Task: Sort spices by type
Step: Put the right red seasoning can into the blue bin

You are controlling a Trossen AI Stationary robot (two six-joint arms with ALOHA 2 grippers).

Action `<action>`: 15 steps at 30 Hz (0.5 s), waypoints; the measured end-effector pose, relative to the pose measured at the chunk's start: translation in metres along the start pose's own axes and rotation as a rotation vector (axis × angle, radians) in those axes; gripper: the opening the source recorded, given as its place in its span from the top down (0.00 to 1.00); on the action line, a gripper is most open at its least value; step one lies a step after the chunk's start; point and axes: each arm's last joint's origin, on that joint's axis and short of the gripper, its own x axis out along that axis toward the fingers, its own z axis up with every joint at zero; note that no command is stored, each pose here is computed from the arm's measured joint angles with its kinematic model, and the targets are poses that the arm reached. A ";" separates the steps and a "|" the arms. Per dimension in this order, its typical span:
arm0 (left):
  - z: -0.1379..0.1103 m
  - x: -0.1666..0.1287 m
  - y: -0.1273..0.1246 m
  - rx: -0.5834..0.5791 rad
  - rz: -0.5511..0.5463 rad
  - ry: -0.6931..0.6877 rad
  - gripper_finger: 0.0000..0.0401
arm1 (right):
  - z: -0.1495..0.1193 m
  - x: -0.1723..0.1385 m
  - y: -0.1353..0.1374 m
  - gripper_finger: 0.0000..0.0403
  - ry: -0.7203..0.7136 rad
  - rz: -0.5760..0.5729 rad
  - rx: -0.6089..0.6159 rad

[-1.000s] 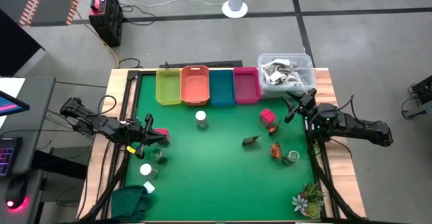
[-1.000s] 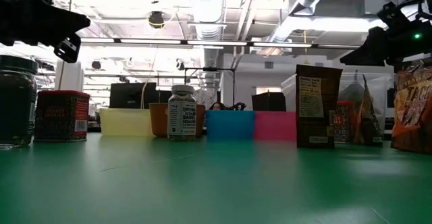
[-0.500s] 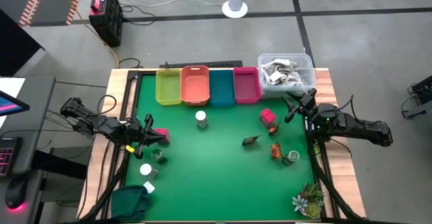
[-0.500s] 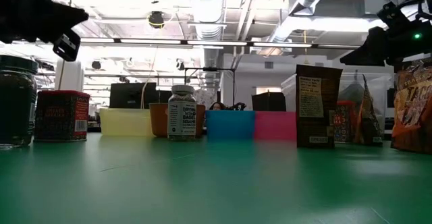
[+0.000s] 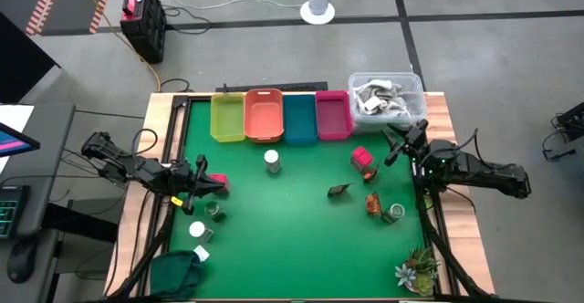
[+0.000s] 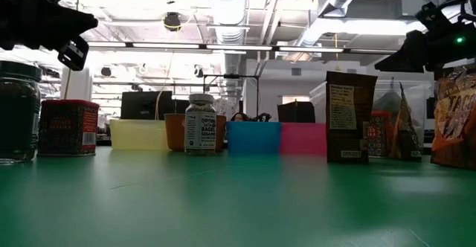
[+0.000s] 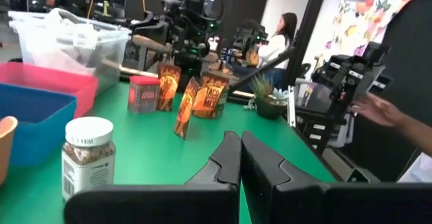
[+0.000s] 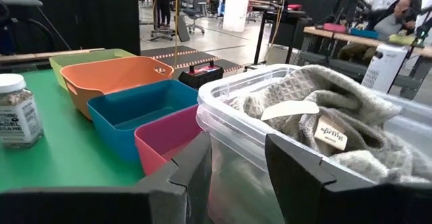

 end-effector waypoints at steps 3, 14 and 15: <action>-0.001 0.000 0.000 -0.010 0.002 0.009 1.00 | 0.000 0.000 0.000 0.58 0.000 -0.003 -0.017; 0.004 0.000 0.002 0.163 0.080 -0.044 1.00 | 0.004 0.001 -0.001 0.58 -0.034 -0.011 0.446; 0.005 0.000 0.002 0.187 0.102 -0.057 1.00 | 0.004 0.001 -0.002 0.58 -0.039 -0.011 0.463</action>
